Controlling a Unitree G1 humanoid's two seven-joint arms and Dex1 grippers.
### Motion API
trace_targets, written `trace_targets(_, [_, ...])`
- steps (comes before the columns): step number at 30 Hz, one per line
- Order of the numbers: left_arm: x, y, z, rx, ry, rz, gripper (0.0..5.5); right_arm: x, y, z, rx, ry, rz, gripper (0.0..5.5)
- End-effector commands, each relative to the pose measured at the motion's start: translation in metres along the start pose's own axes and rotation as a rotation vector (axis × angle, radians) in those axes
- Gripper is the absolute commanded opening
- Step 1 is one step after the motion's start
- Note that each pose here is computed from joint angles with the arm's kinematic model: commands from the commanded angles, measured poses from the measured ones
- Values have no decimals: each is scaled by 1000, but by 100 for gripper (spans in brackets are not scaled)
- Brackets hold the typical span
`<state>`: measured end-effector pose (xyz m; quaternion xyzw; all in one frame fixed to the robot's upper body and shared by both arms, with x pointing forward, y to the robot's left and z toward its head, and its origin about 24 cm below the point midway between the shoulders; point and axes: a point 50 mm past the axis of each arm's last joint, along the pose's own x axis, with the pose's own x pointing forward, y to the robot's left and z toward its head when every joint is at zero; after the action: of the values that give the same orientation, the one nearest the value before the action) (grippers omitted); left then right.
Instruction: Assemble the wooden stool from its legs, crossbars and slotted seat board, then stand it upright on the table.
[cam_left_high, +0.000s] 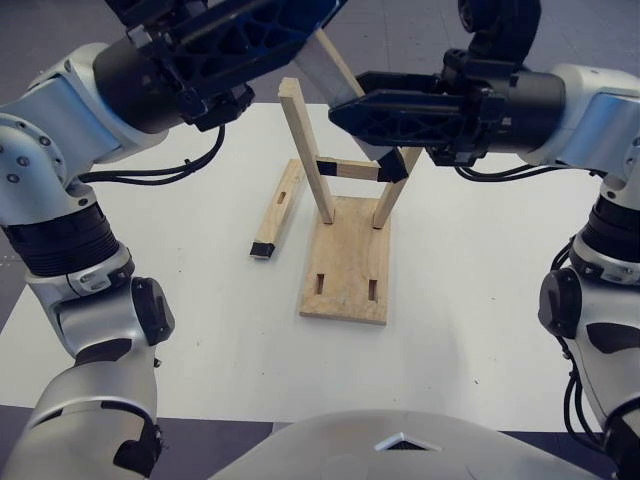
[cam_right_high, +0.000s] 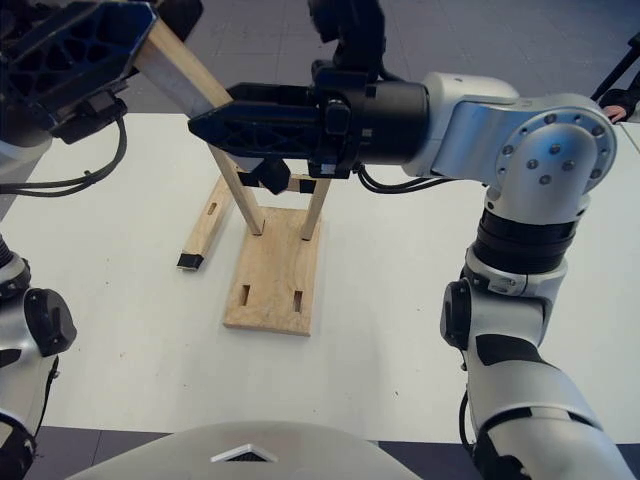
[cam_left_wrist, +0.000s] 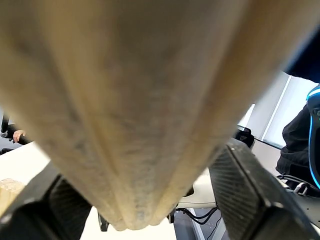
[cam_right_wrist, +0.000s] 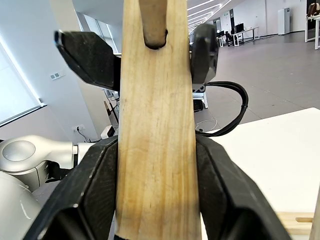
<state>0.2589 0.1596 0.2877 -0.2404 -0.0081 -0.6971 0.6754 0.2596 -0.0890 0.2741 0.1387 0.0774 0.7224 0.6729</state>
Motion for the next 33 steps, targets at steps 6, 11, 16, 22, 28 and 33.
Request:
trace_targets(6, [3,-1,3,-2,-29,19,223,1,1,5,-42,1,-16,203])
trace_targets(11, [5,-6,-1,-6,-19,-6,223,-6,-3,2,-42,18,-41,241])
trace_targets(16, [1,-7,-4,8,-3,1,215,-37,6,-7,-111,133,-42,343])
trace_targets(22, [-28,-7,-24,33,63,68,205,-74,24,3,-206,176,-58,460])
trace_targets(28, [-46,13,-81,93,189,247,205,-72,29,-108,53,499,-77,492])
trace_targets(33, [-56,17,-117,106,213,183,205,-82,12,-164,36,686,-182,492])
